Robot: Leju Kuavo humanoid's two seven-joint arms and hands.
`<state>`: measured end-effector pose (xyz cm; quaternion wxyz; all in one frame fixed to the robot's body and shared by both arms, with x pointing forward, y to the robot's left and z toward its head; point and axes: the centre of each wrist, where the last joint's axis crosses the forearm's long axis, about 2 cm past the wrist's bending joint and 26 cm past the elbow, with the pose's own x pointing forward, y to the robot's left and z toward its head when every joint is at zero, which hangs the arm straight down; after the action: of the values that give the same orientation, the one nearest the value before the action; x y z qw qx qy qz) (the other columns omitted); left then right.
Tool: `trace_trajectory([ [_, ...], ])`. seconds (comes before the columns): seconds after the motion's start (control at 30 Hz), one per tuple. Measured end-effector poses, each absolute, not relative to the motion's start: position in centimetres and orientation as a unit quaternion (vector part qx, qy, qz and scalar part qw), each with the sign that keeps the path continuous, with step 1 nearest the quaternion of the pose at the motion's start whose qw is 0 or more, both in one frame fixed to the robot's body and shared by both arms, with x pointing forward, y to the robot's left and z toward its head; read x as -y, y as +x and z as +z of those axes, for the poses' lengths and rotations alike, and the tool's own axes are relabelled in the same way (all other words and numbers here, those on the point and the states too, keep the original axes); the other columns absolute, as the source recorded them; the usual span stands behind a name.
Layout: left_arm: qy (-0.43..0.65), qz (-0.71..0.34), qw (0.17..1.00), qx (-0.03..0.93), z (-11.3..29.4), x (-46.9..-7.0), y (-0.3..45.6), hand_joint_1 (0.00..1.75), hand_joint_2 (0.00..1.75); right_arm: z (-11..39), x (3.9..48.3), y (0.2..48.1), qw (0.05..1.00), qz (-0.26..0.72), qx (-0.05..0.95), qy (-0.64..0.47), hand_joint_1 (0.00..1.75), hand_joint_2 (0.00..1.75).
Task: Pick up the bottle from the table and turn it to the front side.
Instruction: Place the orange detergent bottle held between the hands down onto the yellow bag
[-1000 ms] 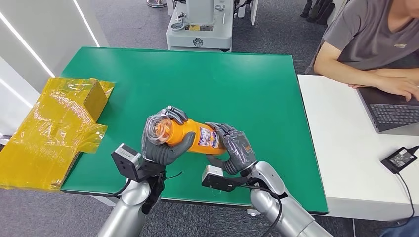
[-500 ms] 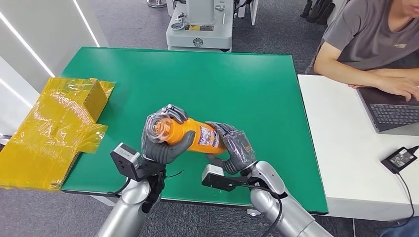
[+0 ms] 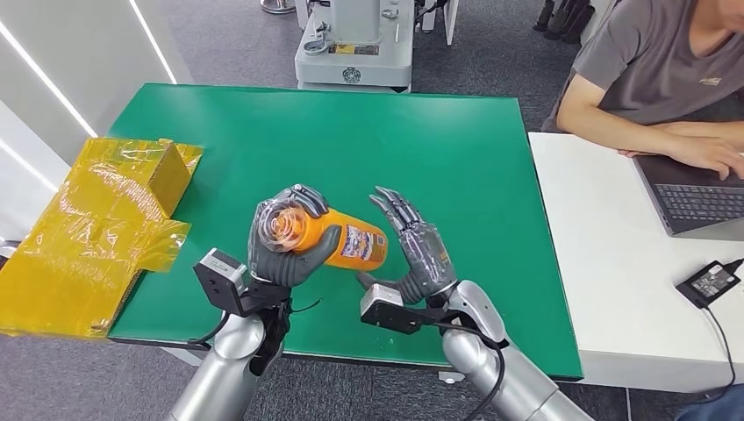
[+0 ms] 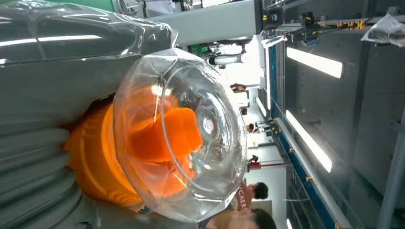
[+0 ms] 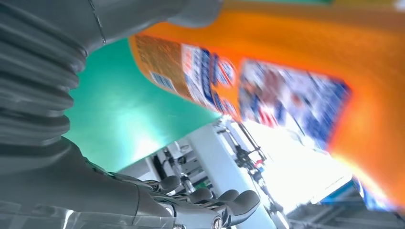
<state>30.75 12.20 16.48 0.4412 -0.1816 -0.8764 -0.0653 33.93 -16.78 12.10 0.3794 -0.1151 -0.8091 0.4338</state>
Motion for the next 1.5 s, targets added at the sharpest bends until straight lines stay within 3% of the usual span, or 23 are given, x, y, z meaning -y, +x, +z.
trace_trajectory([
  [0.63,-0.15,-0.051,0.461,0.873,15.4,-12.6,30.3,1.75,1.75,16.8,13.2,31.5,0.35,0.239,0.905,-0.03,0.0,0.0],
  [0.77,-0.146,-0.046,0.467,0.871,15.3,-13.0,29.8,1.75,1.75,17.5,12.7,29.4,0.313,0.16,0.936,-0.005,0.0,1.75],
  [1.0,-0.093,-0.087,0.462,0.878,15.6,-14.1,29.7,1.75,1.75,18.3,12.1,26.5,0.301,0.088,0.949,0.007,0.0,1.75],
  [1.5,0.109,-0.17,0.392,0.897,19.3,-19.6,32.8,1.75,1.75,16.8,12.3,24.9,0.333,0.057,0.941,0.012,0.0,1.75],
])
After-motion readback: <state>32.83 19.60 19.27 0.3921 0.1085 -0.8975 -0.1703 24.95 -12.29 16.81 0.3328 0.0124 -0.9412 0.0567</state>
